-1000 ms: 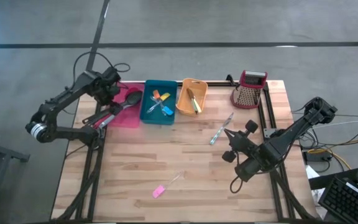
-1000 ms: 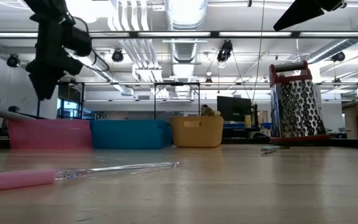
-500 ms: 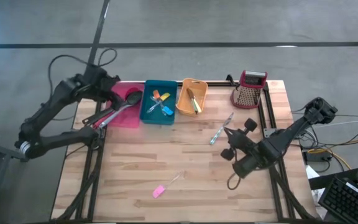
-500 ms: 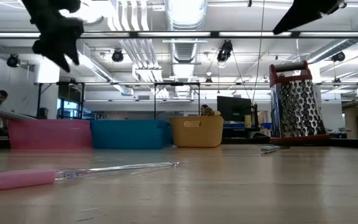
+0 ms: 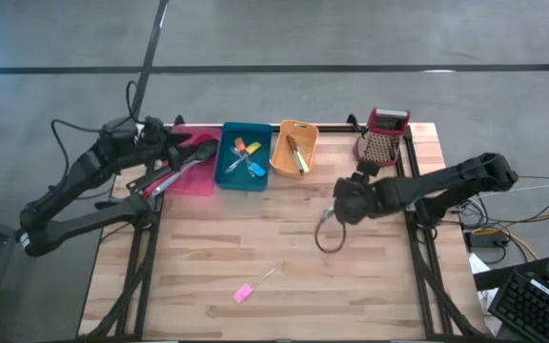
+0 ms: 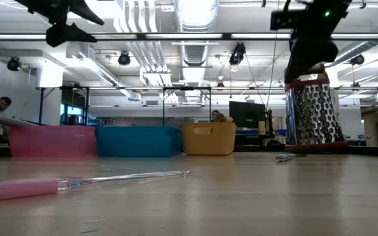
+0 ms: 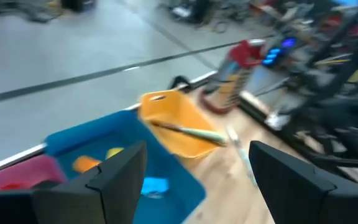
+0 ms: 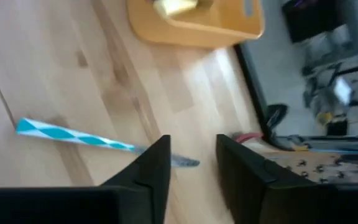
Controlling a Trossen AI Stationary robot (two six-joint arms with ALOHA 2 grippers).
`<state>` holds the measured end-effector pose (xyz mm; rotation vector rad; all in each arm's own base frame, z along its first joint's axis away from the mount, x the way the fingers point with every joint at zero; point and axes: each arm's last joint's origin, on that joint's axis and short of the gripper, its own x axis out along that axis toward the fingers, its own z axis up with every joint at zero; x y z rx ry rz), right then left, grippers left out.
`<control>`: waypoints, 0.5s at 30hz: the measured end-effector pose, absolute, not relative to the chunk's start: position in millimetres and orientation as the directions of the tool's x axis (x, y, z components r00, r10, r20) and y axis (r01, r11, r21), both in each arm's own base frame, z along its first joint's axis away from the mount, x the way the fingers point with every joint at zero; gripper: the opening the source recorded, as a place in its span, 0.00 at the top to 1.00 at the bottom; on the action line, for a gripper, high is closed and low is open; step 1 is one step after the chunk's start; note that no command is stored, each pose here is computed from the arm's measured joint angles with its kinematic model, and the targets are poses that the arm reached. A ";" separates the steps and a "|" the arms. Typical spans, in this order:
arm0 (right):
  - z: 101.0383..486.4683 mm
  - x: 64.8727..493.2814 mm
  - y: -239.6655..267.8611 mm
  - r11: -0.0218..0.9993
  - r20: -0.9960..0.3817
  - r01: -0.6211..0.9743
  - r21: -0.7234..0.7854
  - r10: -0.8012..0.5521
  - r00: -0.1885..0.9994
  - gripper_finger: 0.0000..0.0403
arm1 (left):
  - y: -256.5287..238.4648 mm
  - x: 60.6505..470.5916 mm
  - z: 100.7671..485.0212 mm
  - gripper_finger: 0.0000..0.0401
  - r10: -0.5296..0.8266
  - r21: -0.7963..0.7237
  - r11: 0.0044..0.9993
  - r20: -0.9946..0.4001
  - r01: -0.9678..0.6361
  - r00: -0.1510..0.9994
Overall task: Pick & Place Kitchen Items
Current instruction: Put the blue knife into the yellow bin
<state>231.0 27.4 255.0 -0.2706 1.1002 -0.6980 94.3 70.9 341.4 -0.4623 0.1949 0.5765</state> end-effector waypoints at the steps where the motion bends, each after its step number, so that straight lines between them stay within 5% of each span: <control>1: 254.1 232.4 22.2 0.770 -0.740 0.374 -0.517 -0.622 0.257 0.68 | 71.6 97.4 336.2 0.28 0.457 -0.372 0.754 -0.295 -0.541 0.839; 8: 241.8 241.4 1.7 0.871 -0.829 0.117 -0.477 -0.490 0.270 0.57 | 78.1 117.4 297.1 0.28 0.291 -0.428 0.826 -0.231 -0.365 0.928; 15: 229.3 246.4 0.5 0.899 -0.861 -0.078 -0.430 -0.382 0.335 0.61 | 82.1 123.5 279.3 0.28 0.282 -0.429 0.842 -0.164 -0.326 0.945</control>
